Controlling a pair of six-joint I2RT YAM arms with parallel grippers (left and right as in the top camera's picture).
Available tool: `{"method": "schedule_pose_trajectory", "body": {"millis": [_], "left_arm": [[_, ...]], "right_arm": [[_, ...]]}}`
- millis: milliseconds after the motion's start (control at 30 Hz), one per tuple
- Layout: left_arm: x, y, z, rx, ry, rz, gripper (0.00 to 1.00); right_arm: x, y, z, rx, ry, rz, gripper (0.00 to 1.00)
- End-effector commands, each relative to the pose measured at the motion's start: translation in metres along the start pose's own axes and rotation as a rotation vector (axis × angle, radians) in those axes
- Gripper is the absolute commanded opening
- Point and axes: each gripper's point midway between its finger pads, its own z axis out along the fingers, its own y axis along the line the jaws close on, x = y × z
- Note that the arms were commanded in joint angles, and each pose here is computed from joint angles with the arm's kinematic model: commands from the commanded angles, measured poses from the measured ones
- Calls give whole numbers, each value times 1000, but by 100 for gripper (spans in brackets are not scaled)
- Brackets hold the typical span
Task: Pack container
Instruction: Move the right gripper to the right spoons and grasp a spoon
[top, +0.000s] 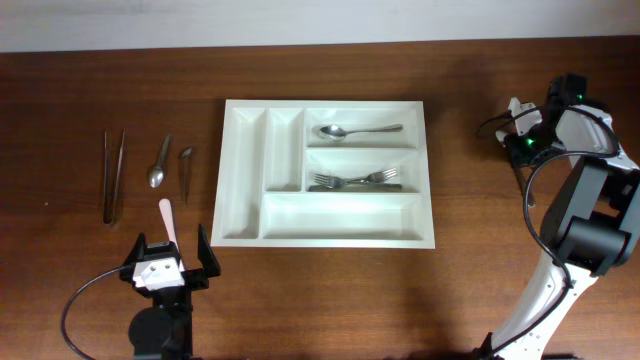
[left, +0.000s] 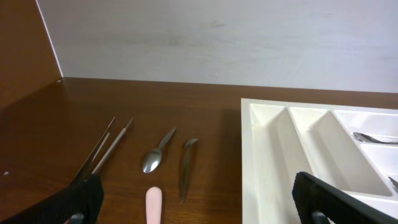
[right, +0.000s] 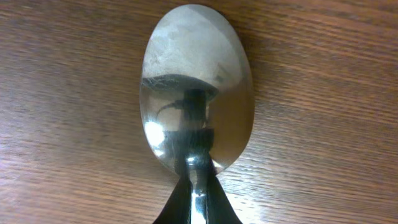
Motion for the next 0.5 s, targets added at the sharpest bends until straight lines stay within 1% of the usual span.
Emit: {"method": "schedule_pose_trajectory", "body": {"millis": [0,167,233,367,467], "left_arm": [[2,-1,0,7,-2,15,99],[2,-1,0,7,-2,15,99],[2,-1,0,7,-2,15,99],[2,-1,0,7,-1,15,99],[2,-1,0,7,-2,15,99]], "right_arm": [[-14,19,-5,-124,-57,1,4],[-64,27,-61,-172,-220,-12,4],[-85,38,-88,-205,-292,-42,4],[-124,76,-138,-286,-420,-135,4],[-144,113,-159,-316,-486,-283,4]]}}
